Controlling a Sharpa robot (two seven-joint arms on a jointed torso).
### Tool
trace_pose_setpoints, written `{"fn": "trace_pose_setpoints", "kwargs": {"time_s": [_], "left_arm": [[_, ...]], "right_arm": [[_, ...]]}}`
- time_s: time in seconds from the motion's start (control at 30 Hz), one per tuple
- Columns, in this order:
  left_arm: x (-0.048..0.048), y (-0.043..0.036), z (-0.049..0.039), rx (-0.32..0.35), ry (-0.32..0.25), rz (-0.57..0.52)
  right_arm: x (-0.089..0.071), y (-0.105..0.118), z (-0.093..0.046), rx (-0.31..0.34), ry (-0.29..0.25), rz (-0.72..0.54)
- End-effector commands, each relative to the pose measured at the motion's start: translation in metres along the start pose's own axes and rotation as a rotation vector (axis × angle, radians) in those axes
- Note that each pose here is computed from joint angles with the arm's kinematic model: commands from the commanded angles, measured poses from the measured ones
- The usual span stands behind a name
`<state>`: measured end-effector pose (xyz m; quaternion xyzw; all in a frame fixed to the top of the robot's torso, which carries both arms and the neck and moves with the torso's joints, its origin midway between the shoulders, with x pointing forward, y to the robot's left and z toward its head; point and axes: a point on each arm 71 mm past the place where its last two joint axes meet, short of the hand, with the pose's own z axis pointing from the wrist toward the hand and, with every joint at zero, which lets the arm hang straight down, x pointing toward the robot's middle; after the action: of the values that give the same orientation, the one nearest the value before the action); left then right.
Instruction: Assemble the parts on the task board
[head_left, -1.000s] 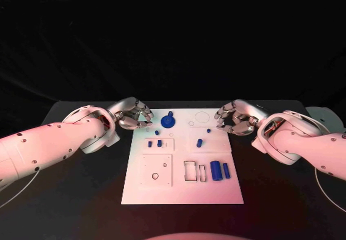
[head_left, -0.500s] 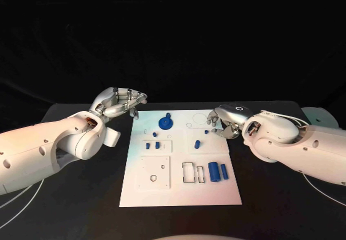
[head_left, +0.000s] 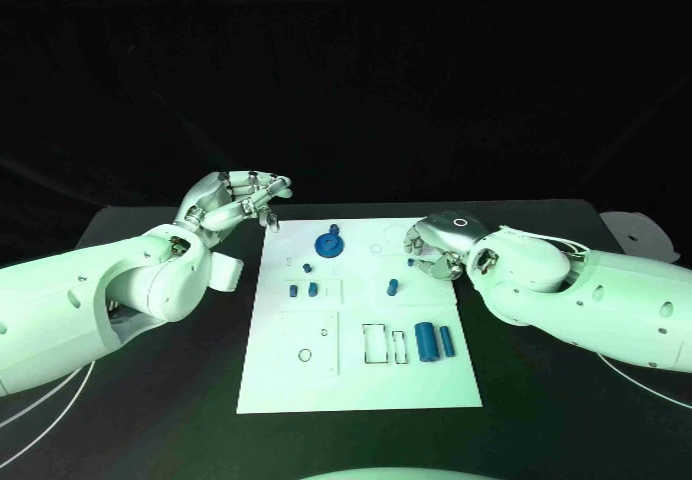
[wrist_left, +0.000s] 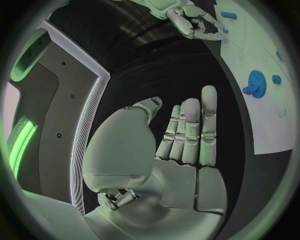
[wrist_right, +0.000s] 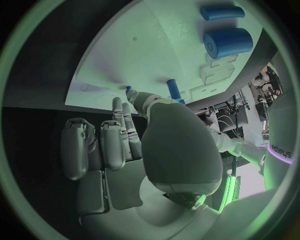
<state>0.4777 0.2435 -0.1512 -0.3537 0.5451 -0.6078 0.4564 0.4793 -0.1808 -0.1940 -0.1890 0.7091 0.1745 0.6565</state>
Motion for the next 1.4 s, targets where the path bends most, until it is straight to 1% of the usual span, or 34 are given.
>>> {"fn": "trace_pose_setpoints", "kwargs": {"time_s": [0.03,0.17,0.8,1.17,1.4], "left_arm": [[-0.0002,-0.0018,-0.0004,0.013,-0.017,-0.031],[-0.0009,-0.0015,-0.0008,0.007,-0.018,-0.038],[-0.0006,-0.0002,-0.0008,-0.013,-0.018,-0.049],[-0.0013,0.0007,-0.0007,-0.024,-0.023,-0.047],[-0.0012,0.0011,-0.0006,-0.030,-0.023,-0.047]], "right_arm": [[0.005,-0.001,0.001,0.008,0.045,-0.034],[0.008,-0.001,0.002,0.008,0.058,-0.028],[0.015,0.006,0.007,-0.008,0.058,-0.004],[0.020,0.011,0.006,-0.014,0.083,-0.008],[0.022,0.011,0.006,-0.006,0.094,-0.024]]}}
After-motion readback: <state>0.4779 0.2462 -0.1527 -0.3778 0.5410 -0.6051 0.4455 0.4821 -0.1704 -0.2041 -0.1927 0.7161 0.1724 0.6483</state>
